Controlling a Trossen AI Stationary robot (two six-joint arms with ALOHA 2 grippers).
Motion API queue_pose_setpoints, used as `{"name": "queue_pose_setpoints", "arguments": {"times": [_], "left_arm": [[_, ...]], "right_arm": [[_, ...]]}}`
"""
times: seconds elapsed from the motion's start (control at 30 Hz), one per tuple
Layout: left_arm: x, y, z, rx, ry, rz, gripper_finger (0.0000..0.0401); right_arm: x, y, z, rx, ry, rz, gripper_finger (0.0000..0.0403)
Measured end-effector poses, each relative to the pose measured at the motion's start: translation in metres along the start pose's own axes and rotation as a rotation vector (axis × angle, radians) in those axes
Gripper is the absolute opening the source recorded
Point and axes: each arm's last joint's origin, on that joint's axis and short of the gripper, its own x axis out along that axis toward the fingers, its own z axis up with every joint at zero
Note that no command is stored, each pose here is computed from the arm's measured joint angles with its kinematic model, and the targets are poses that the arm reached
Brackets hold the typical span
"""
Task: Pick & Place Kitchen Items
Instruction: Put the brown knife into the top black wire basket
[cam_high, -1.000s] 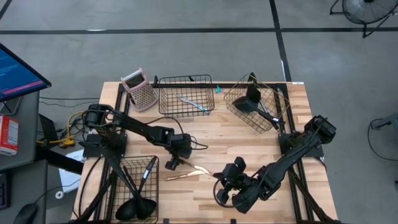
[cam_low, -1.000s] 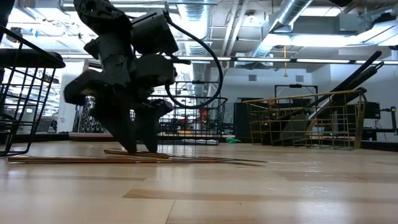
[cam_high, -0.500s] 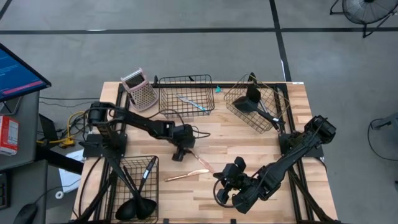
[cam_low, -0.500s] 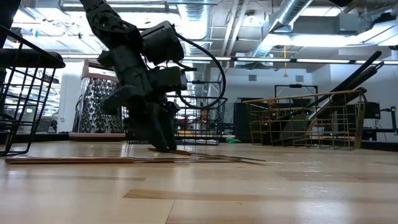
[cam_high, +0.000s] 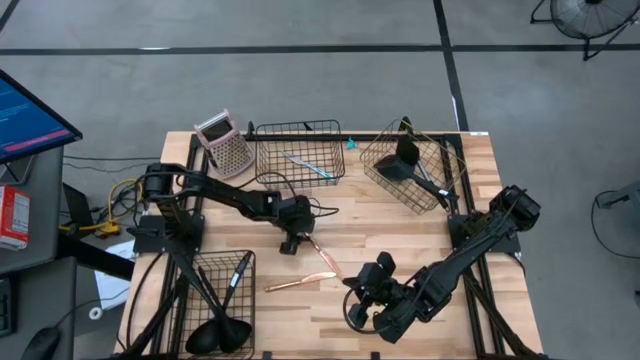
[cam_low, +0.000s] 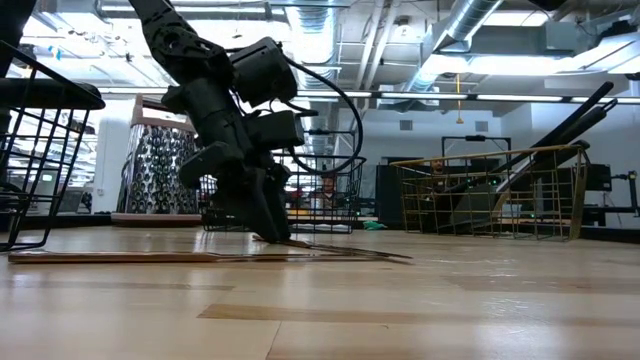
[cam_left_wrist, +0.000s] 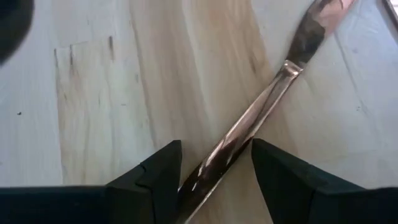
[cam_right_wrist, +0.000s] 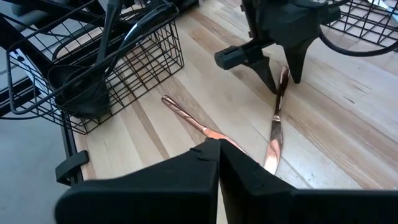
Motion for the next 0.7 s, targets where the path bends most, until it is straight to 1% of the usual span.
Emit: {"name": "queue_pose_setpoints", "arguments": {"times": [0.07, 0.1, 0.13, 0.2, 0.27, 0.33, 0.37, 0.47, 0.53, 0.6, 0.67, 0.7], "left_arm": [[0.000, -0.002, 0.001, 0.006, 0.000, 0.006, 0.0184], [0.000, -0.002, 0.001, 0.007, 0.000, 0.006, 0.0184], [0.000, -0.002, 0.001, 0.007, -0.001, 0.005, 0.0184], [0.000, -0.001, 0.001, 0.004, -0.001, 0.007, 0.0184], [0.000, -0.001, 0.001, -0.001, -0.001, 0.007, 0.0184], [0.000, -0.001, 0.001, -0.003, -0.001, 0.007, 0.0184], [0.000, -0.001, 0.001, -0.004, -0.001, 0.007, 0.0184], [0.000, -0.001, 0.001, -0.006, -0.001, 0.006, 0.0184], [0.000, -0.001, 0.000, -0.011, 0.000, 0.005, 0.0184], [0.000, -0.001, 0.000, -0.013, 0.000, 0.005, 0.0184], [0.000, -0.001, 0.000, -0.026, 0.001, 0.003, 0.0184], [0.000, -0.001, 0.000, -0.027, 0.000, 0.002, 0.0184]], "right_arm": [[0.003, -0.001, 0.000, 0.003, 0.016, 0.000, 0.0000], [0.010, -0.001, -0.003, 0.014, 0.047, 0.001, 0.0000], [0.018, -0.001, -0.007, 0.029, 0.094, 0.005, 0.0000], [0.036, -0.006, -0.019, 0.001, 0.191, -0.025, 0.0000], [0.053, -0.003, -0.025, 0.008, 0.217, -0.006, 0.0000], [0.063, -0.004, -0.029, -0.010, 0.236, -0.010, 0.0000], [0.069, -0.001, -0.031, -0.001, 0.255, 0.013, 0.0000], [0.087, -0.003, -0.045, -0.006, 0.355, 0.021, 0.0000], [0.096, -0.001, -0.055, 0.003, 0.393, 0.035, 0.0000], [0.098, -0.004, -0.060, 0.006, 0.416, 0.002, 0.0000], [0.104, -0.005, -0.066, 0.038, 0.436, -0.016, 0.0000], [0.106, -0.008, -0.068, 0.045, 0.449, -0.045, 0.0000]]}}
